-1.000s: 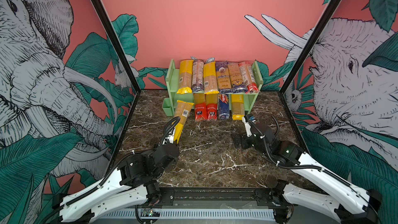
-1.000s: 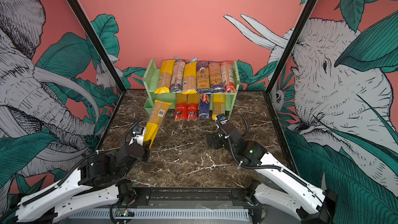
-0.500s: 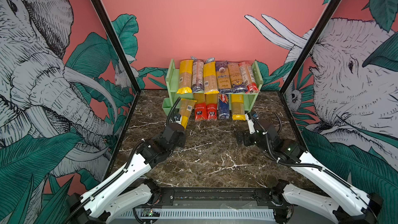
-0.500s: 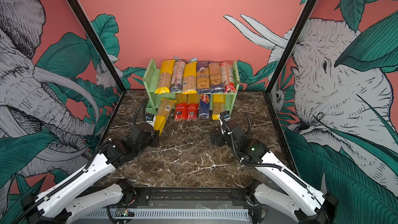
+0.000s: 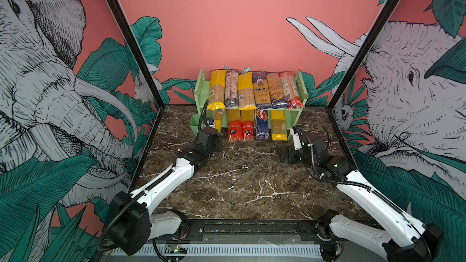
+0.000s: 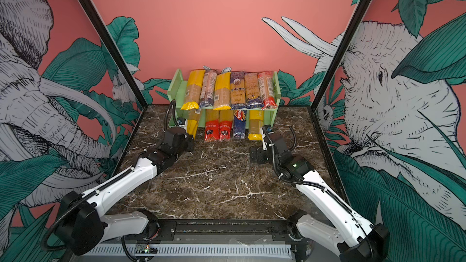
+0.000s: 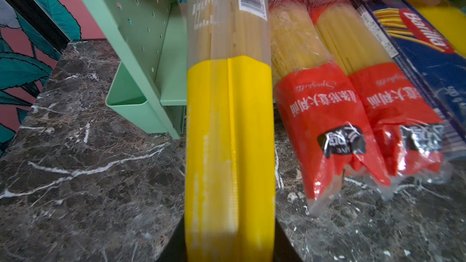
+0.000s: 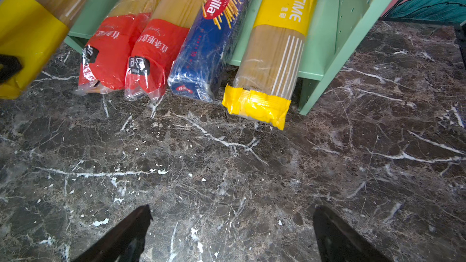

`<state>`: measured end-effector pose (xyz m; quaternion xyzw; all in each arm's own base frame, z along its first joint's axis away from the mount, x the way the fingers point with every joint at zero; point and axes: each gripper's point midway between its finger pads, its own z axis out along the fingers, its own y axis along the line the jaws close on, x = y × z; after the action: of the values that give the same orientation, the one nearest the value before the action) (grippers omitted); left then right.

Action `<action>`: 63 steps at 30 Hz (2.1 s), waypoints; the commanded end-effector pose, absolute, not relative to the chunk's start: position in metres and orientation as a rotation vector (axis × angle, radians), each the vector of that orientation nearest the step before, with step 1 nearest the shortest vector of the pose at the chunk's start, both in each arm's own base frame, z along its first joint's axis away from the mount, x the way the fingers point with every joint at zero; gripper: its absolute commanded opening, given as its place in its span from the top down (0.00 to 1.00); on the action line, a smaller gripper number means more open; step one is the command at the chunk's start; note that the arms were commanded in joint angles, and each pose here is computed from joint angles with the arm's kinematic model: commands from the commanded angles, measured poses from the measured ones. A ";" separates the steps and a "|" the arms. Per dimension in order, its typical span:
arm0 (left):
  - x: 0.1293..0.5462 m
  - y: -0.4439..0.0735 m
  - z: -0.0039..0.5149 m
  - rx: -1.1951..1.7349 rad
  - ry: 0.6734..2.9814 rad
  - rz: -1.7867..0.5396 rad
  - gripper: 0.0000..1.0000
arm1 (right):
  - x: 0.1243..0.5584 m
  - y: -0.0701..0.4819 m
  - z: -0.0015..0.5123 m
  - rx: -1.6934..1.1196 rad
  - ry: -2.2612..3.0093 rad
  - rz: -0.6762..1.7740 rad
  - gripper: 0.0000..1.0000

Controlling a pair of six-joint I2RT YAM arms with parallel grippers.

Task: Place and organize the pasta boxes and bags onto the shelf
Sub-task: 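Stand the yellow pack on the lower shelf beside the red packs and release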

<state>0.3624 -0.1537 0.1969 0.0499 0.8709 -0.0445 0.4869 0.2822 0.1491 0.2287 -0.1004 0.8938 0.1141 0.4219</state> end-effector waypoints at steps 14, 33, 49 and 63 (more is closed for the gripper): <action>0.448 -0.168 0.291 0.018 1.740 -0.167 1.00 | 0.306 0.138 0.219 -0.208 2.251 0.332 0.01; 0.472 -0.163 0.267 -0.008 1.774 -0.146 0.27 | 0.308 0.131 0.221 -0.183 2.258 0.326 0.01; 0.430 -0.150 0.258 -0.005 1.866 -0.188 0.01 | 0.301 0.130 0.228 -0.165 2.251 0.358 0.01; 0.338 -0.096 0.265 -0.036 1.890 -0.123 0.01 | 0.291 0.123 0.226 -0.134 2.244 0.360 0.01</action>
<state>0.3565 -0.1153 0.2687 -0.0095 0.8028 -0.0813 0.5906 0.2939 0.1279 0.2259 -0.0590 0.8971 0.1475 0.4123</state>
